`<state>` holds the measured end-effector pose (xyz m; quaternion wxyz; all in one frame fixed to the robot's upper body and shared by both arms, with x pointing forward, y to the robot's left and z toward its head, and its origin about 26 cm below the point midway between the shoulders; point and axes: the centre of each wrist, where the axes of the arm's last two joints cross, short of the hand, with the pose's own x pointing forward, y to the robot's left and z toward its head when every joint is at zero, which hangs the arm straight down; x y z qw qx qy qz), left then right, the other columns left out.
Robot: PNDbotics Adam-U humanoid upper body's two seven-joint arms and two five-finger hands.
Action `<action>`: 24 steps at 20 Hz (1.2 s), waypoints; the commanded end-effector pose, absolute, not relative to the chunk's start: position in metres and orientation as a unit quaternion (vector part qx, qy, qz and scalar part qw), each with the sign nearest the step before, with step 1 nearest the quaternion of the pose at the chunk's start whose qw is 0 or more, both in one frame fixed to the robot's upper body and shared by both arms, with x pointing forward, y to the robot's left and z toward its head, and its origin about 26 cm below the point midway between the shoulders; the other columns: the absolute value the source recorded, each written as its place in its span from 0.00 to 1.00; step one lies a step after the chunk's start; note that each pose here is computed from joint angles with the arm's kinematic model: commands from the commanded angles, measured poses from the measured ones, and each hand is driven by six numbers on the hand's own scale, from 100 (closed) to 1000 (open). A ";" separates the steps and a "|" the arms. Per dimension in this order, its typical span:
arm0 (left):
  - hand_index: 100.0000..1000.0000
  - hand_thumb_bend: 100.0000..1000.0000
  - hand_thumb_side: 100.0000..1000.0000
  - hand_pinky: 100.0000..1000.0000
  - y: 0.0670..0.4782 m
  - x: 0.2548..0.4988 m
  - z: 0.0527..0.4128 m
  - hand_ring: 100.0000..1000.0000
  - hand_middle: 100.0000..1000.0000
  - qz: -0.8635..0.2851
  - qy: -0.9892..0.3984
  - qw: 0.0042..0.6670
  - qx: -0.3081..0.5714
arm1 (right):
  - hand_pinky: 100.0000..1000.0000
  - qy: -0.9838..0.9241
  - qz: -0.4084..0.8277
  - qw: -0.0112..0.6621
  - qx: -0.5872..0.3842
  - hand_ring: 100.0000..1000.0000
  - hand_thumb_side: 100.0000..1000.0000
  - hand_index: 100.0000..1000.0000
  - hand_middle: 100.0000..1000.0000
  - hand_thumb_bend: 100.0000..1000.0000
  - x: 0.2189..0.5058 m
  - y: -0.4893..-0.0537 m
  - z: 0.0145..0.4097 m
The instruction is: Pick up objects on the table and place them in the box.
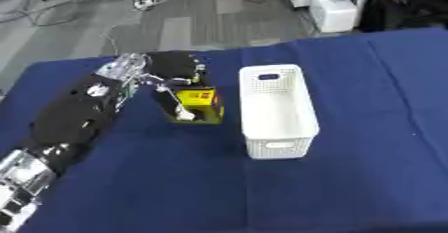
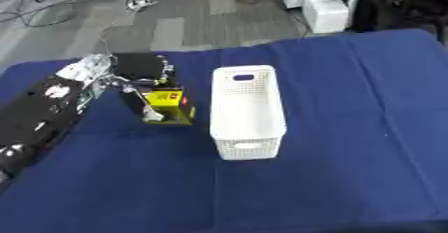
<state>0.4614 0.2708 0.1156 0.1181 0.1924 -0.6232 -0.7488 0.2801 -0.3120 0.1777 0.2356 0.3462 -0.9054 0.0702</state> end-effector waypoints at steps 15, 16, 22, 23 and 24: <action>0.19 0.00 0.53 0.00 0.193 0.468 0.193 0.00 0.06 -0.689 -0.689 0.031 0.221 | 0.00 -0.907 0.079 0.229 0.345 0.00 1.00 0.10 0.00 0.00 0.279 -0.312 0.183; 0.19 0.00 0.53 0.00 0.185 0.468 0.194 0.00 0.06 -0.687 -0.693 0.024 0.214 | 0.00 -0.907 0.079 0.229 0.345 0.00 1.00 0.10 0.00 0.00 0.279 -0.312 0.184; 0.19 0.00 0.52 0.00 0.142 0.468 0.193 0.00 0.06 -0.685 -0.706 -0.006 0.182 | 0.00 -0.905 0.078 0.225 0.354 0.00 1.00 0.10 0.00 0.00 0.281 -0.309 0.187; 0.19 0.00 0.52 0.00 0.137 0.468 0.192 0.00 0.06 -0.687 -0.704 -0.008 0.179 | 0.00 -0.904 0.078 0.224 0.355 0.00 1.00 0.10 0.00 0.00 0.281 -0.309 0.188; 0.19 0.00 0.52 0.00 0.133 0.468 0.190 0.00 0.06 -0.689 -0.703 -0.010 0.177 | 0.00 -0.904 0.077 0.224 0.357 0.00 1.00 0.10 0.00 0.00 0.282 -0.308 0.189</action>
